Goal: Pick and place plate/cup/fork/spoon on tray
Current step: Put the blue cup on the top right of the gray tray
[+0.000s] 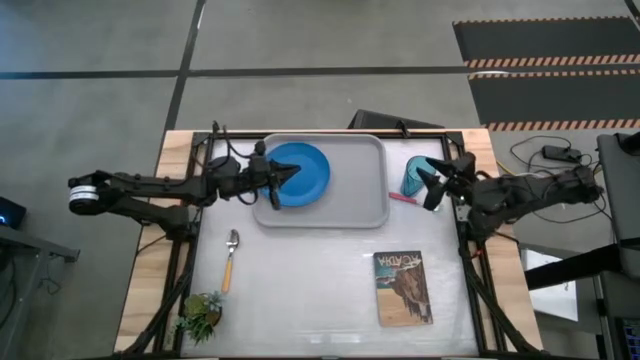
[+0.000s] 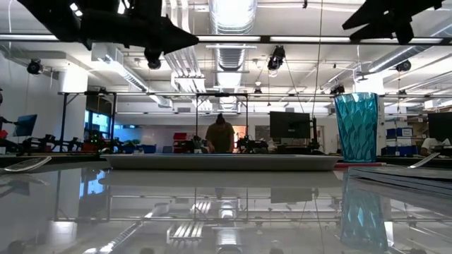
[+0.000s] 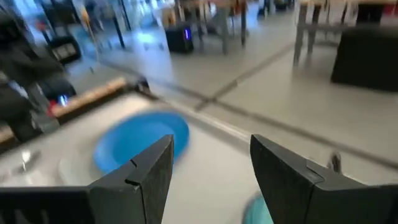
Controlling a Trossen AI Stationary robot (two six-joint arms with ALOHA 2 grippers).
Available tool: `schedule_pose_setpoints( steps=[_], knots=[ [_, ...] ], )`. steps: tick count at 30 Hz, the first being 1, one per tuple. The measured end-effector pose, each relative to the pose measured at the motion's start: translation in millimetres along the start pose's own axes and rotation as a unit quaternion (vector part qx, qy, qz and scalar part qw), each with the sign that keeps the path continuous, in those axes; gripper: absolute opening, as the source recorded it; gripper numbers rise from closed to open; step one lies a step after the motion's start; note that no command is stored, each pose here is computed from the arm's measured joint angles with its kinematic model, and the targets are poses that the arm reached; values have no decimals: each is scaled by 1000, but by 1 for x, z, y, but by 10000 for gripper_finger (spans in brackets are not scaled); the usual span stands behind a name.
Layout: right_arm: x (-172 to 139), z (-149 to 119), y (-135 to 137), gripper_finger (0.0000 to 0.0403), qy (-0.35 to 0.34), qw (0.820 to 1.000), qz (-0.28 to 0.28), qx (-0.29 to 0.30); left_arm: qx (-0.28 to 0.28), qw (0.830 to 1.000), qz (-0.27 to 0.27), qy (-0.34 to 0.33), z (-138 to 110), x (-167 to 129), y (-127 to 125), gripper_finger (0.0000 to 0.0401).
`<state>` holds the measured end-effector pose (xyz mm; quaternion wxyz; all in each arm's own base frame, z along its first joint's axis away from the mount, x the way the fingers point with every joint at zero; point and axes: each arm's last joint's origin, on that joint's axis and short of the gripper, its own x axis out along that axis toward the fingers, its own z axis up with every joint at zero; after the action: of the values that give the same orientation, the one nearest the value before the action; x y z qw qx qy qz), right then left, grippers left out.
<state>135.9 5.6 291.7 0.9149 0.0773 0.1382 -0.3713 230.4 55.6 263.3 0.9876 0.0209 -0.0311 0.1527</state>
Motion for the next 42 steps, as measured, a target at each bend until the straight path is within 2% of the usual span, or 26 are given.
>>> schedule_pose_setpoints(
  steps=[4,14,19,21,24,29,32,37,39,42],
  knots=[
    [3,9,-4,201,61,998,-8,19,-1,999,8,-34,7,-1,1,0],
    [21,35,1,201,128,990,34,57,-5,996,12,-87,28,-14,4,0],
    [35,49,9,201,207,974,66,60,-8,996,12,-90,25,-25,5,0],
    [39,54,9,201,254,963,51,68,-9,996,12,-92,24,-29,5,0],
    [44,59,7,201,324,944,-1,66,-9,995,13,-98,26,-32,5,0],
    [48,64,2,201,402,911,-73,51,-9,995,13,-96,24,-34,5,0],
    [57,64,3,201,418,903,-90,46,-9,995,12,-95,23,-34,5,0],
    [66,62,-3,199,446,890,-86,37,-9,995,12,-96,23,-34,5,0],
    [72,60,-6,186,455,886,-88,28,-9,995,12,-96,23,-34,5,0],
    [79,60,-9,145,456,886,-85,18,-9,995,12,-96,23,-34,5,0]
  ],
)
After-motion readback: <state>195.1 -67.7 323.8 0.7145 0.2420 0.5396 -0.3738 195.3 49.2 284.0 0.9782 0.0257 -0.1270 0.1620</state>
